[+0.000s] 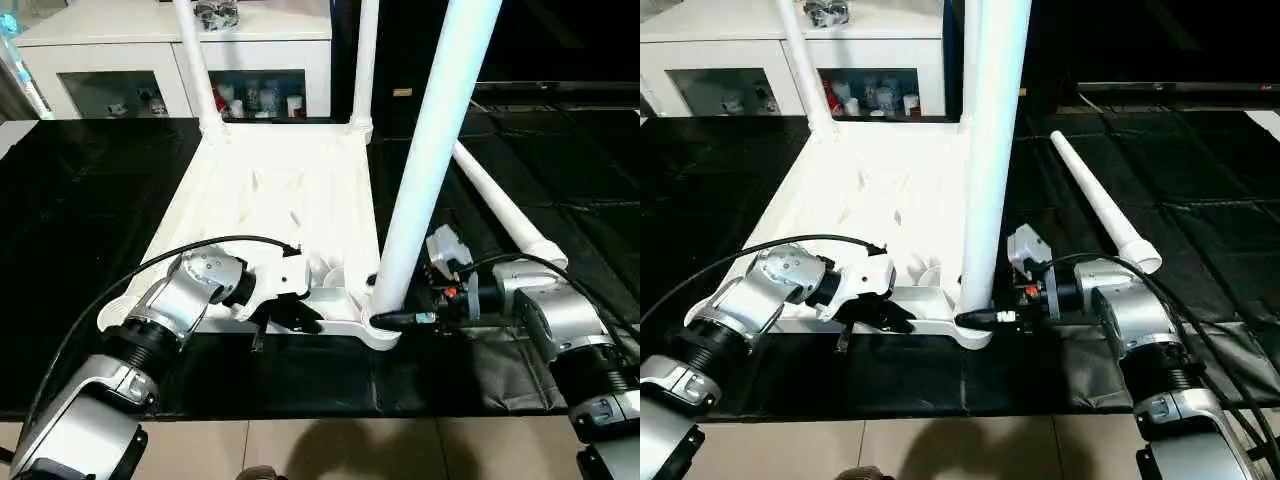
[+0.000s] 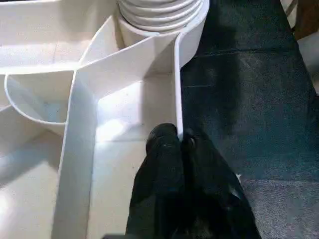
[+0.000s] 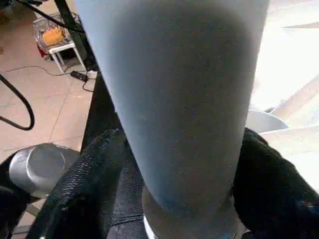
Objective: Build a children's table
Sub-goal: Rotate leg to tighten
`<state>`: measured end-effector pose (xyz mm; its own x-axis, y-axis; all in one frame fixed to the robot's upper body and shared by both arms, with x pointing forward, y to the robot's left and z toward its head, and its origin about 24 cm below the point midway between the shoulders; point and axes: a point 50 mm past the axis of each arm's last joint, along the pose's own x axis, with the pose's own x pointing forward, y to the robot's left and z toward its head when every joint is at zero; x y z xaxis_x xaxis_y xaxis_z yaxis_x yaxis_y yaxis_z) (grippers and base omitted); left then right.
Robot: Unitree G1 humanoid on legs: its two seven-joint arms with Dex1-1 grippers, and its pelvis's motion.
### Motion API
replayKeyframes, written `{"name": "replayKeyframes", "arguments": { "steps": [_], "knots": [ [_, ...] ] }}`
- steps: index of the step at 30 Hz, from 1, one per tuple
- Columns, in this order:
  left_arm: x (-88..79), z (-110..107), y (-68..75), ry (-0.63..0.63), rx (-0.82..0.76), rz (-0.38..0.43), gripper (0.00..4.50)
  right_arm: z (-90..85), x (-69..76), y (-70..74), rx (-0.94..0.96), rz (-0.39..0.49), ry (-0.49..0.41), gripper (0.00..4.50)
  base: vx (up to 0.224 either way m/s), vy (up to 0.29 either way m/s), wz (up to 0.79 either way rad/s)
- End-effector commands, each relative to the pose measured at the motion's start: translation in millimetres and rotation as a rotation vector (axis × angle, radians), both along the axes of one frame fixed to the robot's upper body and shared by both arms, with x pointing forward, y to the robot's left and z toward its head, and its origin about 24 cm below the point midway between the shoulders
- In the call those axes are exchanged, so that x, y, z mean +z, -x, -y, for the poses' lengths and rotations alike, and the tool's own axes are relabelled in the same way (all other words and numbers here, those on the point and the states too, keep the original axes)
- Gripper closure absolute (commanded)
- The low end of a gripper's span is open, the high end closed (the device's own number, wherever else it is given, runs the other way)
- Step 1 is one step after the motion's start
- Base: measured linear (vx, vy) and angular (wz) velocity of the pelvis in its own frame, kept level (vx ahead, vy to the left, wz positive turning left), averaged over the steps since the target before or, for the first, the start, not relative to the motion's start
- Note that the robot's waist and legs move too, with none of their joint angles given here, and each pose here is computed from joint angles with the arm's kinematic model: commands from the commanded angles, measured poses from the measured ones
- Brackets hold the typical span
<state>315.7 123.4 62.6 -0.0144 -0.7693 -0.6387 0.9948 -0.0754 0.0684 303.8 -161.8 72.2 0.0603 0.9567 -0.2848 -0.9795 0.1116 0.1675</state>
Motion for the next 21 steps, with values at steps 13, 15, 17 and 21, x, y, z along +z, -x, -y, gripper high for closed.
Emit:
{"name": "replayKeyframes", "arguments": {
  "steps": [13,15,17,21],
  "knots": [
    [6.1,2.9,-2.9,0.020,-0.019,-0.008,4.50,-4.4,-2.0,3.2,0.022,-0.018,-0.014,2.36,0.000,0.000,0.00],
    [6.4,3.1,-3.5,0.026,-0.012,-0.012,4.50,-4.7,-2.5,3.7,0.023,-0.019,-0.015,2.39,0.000,0.000,0.00],
    [7.2,4.0,-5.0,0.042,0.007,-0.021,4.50,-6.0,-3.8,5.7,0.023,-0.021,-0.020,2.39,0.000,0.000,0.00],
    [10.3,7.8,-10.0,0.107,0.089,-0.047,4.50,-9.6,-8.2,11.7,-0.007,-0.033,-0.057,2.41,0.000,0.000,0.00]
  ]
}}
